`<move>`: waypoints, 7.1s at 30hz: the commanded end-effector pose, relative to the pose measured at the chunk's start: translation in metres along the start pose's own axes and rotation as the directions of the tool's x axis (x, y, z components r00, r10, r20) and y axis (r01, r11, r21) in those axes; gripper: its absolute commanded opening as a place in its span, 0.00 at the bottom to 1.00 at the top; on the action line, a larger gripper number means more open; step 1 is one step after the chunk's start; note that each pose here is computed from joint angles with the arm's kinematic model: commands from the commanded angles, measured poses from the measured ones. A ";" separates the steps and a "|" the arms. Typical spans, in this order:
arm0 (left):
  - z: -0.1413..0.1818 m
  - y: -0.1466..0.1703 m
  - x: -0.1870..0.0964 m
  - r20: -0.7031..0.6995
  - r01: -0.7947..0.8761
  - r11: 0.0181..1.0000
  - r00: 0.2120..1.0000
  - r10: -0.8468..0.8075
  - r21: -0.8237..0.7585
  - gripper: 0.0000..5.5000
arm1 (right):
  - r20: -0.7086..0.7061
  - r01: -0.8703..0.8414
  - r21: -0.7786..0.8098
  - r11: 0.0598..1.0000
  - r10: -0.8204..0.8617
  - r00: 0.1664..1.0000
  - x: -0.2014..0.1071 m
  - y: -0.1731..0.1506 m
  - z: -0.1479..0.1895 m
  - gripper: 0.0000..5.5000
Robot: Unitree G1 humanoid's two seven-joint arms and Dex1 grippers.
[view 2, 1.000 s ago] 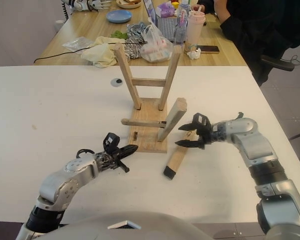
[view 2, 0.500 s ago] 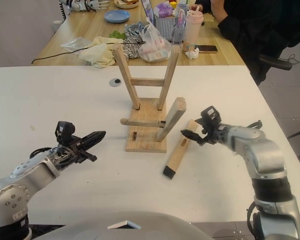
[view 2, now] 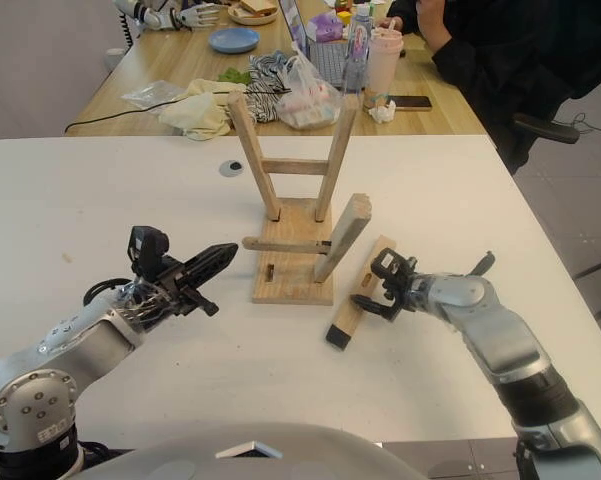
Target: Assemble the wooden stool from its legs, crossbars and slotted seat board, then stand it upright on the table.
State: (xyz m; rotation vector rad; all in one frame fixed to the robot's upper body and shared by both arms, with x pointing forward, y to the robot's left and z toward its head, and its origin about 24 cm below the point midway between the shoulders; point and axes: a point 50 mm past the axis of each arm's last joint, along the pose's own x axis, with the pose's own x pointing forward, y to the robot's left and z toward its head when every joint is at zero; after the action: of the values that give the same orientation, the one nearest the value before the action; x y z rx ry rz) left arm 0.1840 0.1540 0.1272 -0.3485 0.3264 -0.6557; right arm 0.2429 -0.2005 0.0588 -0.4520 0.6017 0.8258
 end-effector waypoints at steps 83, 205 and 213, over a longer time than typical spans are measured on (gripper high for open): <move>0.079 0.054 0.025 0.661 0.006 0.986 0.743 0.108 -0.168 0.55 | 0.199 0.325 0.408 0.853 -0.431 0.880 -0.055 -0.153 0.009 0.37; 0.041 0.063 0.061 -0.606 0.731 0.569 0.659 -0.445 0.377 0.36 | 0.257 -0.597 -0.235 0.767 0.641 0.723 -0.040 -0.016 0.110 0.39; 0.029 0.059 0.053 -0.573 0.719 0.552 0.683 -0.452 0.421 0.36 | 0.197 -0.595 -0.219 0.773 0.633 0.749 -0.037 -0.016 0.100 0.38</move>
State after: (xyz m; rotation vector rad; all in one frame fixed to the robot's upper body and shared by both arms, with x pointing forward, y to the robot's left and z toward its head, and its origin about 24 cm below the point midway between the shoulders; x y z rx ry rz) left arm 0.2779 0.1771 0.1691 0.3739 0.1465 -1.4906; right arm 0.2744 -0.1792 0.1998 -0.3091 0.2652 1.5096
